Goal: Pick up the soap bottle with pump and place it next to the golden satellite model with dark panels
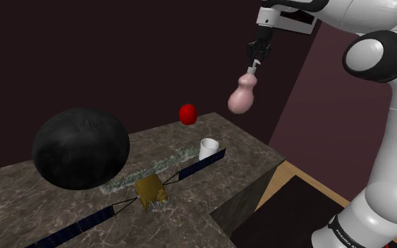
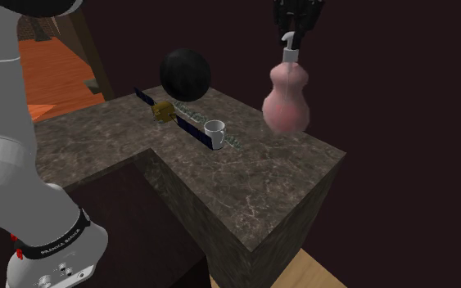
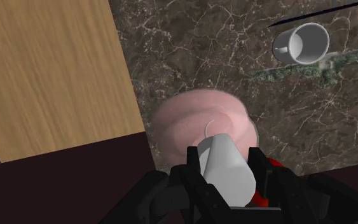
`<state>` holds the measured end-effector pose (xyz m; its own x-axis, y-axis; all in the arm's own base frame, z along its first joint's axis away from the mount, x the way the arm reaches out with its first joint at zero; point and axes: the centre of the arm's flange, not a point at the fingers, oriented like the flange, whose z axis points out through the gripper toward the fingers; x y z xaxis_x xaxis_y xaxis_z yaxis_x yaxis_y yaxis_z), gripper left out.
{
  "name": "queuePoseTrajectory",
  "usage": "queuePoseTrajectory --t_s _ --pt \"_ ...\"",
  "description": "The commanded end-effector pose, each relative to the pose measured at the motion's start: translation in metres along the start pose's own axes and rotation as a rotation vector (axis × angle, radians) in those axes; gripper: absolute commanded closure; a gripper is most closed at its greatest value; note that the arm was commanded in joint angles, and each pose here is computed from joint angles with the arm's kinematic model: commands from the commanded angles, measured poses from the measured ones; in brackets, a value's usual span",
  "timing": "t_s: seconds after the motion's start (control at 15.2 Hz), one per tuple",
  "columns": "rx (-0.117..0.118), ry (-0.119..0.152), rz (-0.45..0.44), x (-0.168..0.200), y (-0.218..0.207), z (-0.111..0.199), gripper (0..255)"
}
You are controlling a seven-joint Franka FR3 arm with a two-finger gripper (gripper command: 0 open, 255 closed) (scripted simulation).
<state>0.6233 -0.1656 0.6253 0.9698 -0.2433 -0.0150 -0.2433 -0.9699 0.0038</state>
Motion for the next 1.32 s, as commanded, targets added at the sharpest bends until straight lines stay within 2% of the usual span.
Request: queuePoseTrajectory --t_s 0.0,1.25 --pt "0.000 0.002 0.000 -0.020 -0.007 -0.014 255" --pt "0.000 0.002 0.000 -0.220 -0.096 -0.136 255"
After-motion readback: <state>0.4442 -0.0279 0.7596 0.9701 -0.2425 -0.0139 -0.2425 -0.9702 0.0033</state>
